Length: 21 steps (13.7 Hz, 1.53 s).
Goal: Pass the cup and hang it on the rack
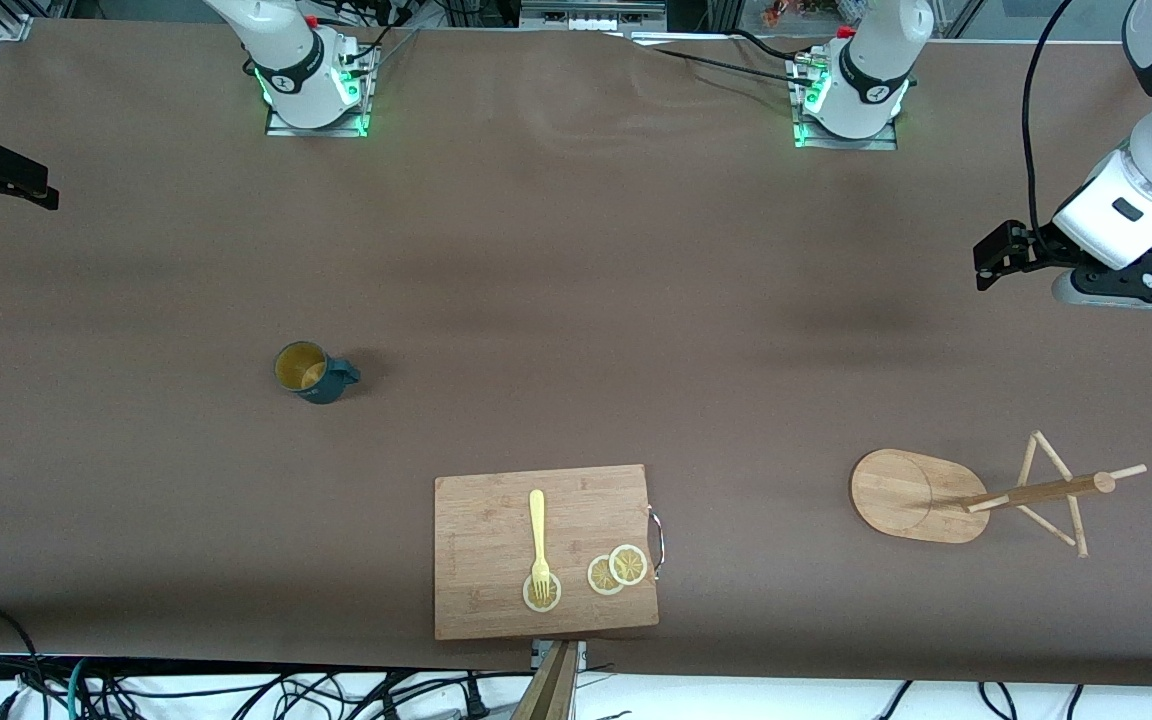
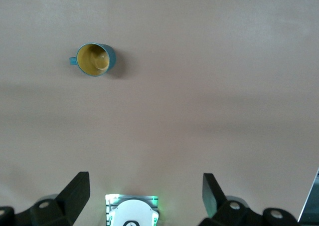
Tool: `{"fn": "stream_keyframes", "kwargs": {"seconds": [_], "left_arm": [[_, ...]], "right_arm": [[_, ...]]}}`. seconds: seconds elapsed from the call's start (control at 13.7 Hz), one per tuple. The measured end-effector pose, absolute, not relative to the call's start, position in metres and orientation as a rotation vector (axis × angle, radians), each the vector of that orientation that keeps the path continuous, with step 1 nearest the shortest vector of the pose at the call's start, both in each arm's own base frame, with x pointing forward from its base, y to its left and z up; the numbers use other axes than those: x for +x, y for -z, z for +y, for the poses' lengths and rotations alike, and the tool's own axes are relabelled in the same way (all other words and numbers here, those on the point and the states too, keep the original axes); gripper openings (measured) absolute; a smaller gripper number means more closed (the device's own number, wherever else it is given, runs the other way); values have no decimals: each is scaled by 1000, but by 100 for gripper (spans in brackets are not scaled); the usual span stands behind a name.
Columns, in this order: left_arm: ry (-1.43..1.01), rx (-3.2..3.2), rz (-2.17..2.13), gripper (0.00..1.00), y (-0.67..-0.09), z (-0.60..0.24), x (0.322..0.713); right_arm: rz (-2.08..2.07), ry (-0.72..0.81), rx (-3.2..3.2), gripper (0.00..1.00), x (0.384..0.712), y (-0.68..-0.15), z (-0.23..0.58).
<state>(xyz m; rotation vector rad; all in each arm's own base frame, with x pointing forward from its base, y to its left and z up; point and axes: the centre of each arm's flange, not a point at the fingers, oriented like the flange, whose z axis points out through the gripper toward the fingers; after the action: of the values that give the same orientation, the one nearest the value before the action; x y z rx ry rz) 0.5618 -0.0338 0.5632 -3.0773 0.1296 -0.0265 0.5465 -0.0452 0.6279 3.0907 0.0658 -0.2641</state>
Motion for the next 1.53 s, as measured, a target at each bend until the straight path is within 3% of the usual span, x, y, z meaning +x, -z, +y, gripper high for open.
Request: {"fn": "stream_keyframes", "kwargs": {"seconds": [1.02, 1.53], "left_arm": [[26, -3077, 130, 100, -563, -34, 562], [27, -3077, 130, 100, -563, -34, 562]], "right_arm": [[64, 275, 3092, 100, 557, -614, -46], [67, 429, 3081, 100, 582, -556, -47]]}}
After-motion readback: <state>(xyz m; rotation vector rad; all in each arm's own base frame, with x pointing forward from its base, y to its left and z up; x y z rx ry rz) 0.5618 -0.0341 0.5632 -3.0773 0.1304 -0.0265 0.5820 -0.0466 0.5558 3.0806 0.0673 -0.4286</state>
